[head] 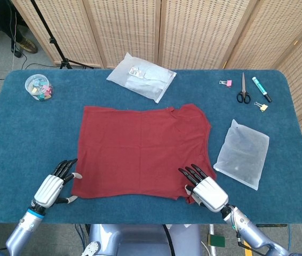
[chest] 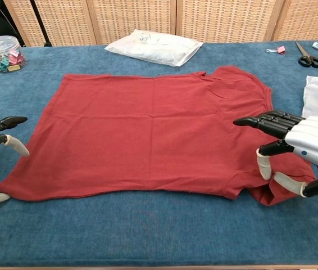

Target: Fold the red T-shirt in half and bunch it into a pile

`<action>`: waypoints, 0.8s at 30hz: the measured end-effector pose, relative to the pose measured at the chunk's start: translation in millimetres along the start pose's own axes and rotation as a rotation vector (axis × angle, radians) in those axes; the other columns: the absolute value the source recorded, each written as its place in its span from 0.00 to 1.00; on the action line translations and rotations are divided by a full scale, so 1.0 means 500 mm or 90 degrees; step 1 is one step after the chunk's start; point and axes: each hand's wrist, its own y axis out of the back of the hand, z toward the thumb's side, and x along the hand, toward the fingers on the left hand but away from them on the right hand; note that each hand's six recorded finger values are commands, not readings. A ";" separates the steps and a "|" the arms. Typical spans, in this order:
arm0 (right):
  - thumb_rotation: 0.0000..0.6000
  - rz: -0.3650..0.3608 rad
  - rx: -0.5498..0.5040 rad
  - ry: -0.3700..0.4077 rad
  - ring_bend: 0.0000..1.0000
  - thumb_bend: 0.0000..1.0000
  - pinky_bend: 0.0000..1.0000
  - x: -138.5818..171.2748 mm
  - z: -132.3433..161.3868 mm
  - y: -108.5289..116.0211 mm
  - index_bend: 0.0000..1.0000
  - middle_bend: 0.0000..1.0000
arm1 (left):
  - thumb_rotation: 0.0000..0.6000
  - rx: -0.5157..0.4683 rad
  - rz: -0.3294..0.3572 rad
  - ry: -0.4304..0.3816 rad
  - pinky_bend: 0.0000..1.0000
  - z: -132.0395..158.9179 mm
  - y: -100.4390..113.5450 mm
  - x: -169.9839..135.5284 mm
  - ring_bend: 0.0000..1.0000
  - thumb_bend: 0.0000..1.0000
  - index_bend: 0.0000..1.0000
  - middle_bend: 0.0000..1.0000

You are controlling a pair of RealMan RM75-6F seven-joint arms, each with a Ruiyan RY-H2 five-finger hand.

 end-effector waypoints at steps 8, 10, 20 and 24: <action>1.00 0.001 -0.002 -0.014 0.00 0.66 0.00 0.000 -0.009 0.001 0.63 0.03 | 1.00 -0.010 -0.008 0.007 0.00 0.000 -0.008 0.009 0.00 0.16 0.38 0.00; 1.00 0.001 -0.001 -0.016 0.00 0.66 0.00 -0.001 -0.010 0.002 0.63 0.03 | 1.00 -0.013 -0.009 0.008 0.00 0.001 -0.009 0.010 0.00 0.18 0.38 0.00; 1.00 0.000 -0.002 -0.018 0.00 0.67 0.00 -0.001 -0.012 0.003 0.63 0.03 | 1.00 -0.032 -0.014 0.007 0.00 0.005 -0.011 0.011 0.00 0.35 0.42 0.00; 1.00 0.000 -0.002 -0.021 0.00 0.67 0.00 -0.001 -0.014 0.004 0.63 0.03 | 1.00 -0.041 -0.018 0.010 0.00 0.005 -0.013 0.008 0.00 0.40 0.45 0.00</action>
